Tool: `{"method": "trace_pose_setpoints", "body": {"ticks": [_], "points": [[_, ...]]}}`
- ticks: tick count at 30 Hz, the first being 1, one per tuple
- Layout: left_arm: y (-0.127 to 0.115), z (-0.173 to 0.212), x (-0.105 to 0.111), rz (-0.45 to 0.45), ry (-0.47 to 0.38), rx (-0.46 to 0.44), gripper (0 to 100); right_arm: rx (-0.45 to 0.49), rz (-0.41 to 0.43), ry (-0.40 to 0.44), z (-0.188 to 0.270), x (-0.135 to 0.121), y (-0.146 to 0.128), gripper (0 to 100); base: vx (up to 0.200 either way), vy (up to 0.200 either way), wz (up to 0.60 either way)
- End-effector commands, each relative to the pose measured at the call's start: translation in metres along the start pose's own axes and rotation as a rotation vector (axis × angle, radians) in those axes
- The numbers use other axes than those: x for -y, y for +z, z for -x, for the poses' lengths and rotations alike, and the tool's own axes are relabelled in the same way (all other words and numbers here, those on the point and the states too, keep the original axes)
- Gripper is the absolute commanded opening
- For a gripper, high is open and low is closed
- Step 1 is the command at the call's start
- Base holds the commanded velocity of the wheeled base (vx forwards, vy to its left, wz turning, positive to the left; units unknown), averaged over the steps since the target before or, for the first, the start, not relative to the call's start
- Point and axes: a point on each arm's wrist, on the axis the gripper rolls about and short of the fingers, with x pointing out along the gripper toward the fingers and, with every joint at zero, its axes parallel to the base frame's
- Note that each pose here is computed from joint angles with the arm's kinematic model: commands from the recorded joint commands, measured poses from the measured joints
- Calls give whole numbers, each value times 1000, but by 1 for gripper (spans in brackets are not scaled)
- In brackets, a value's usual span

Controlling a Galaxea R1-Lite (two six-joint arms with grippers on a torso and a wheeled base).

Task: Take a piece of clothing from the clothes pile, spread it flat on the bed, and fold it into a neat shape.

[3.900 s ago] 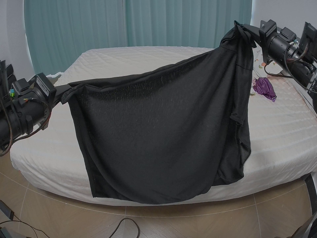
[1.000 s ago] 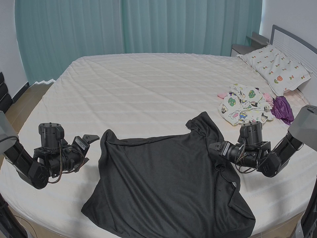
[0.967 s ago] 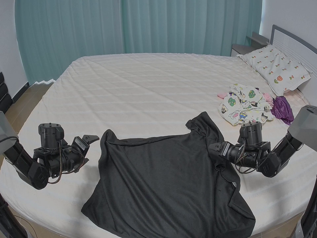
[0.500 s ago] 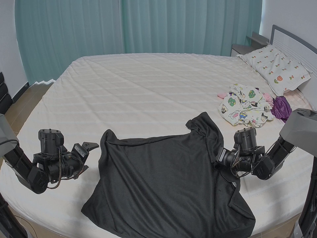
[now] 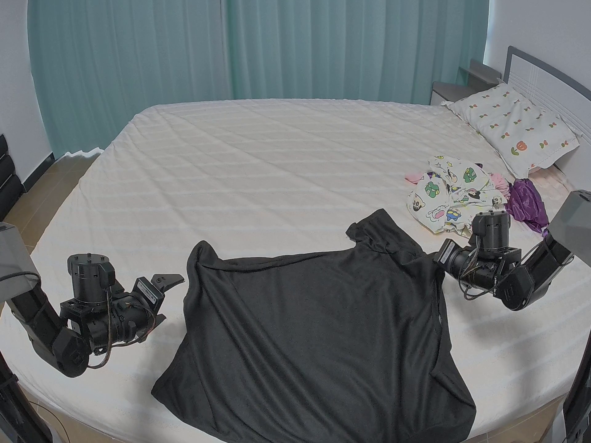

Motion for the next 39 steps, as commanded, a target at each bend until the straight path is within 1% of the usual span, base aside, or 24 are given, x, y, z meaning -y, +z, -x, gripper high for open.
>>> {"method": "trace_pose_setpoints", "body": {"ticks": [1, 4, 11, 14, 16, 17, 22, 23, 25, 28, 31, 33, 37, 39], "points": [[-2, -2, -6, 5, 23, -13, 100, 46, -28, 7, -5, 12, 20, 0, 0, 0, 0], [-3, -5, -9, 9, 34, -21, 100, 51, -38, 20, -13, 17, 26, 0, 0, 0, 0], [-3, -5, -11, 11, 42, -22, 100, 74, -74, -39, -30, 48, 38, 0, 0, 0, 0], [-4, -6, -12, 12, 45, -26, 100, 66, -79, -24, -34, 53, 37, 0, 0, 0, 0], [-4, -6, -12, 13, 46, -27, 100, 79, -80, 3, -40, 59, 37, 0, 0, 0, 0], [-4, -6, -12, 12, 45, -26, 100, 85, -79, 8, -42, 60, 37, 100, 0, 0, 0], [-3, -6, -12, 13, 46, -27, 100, 104, -81, 17, -38, 57, 43, 100, 0, 0, 0], [-4, -6, -12, 13, 48, -29, 100, 116, -85, 16, -30, 56, 49, 100, 0, 0, 0], [-4, -6, -13, 13, 49, -30, 100, 123, -94, 0, -20, 61, 54, 100, 0, 0, 0], [-4, -5, -13, 14, 51, -28, 100, 108, -107, -16, -7, 70, 52, 100, 0, 0, 0], [-4, -4, -12, 11, 44, -27, 100, 80, -120, -34, 9, 75, 44, 100, 0, 0, 0], [-5, -3, -13, 8, 47, -29, 100, 46, -137, -44, 32, 74, 31, 100, 0, 0, 0], [-4, 8, -8, -6, 24, -14, 100, -23, -147, -31, 71, 64, 6, 100, 0, 0, 0], [-7, 14, -8, -17, 26, -23, 100, -45, -143, -29, 88, 63, -3, 100, 0, 0, 0]]}}
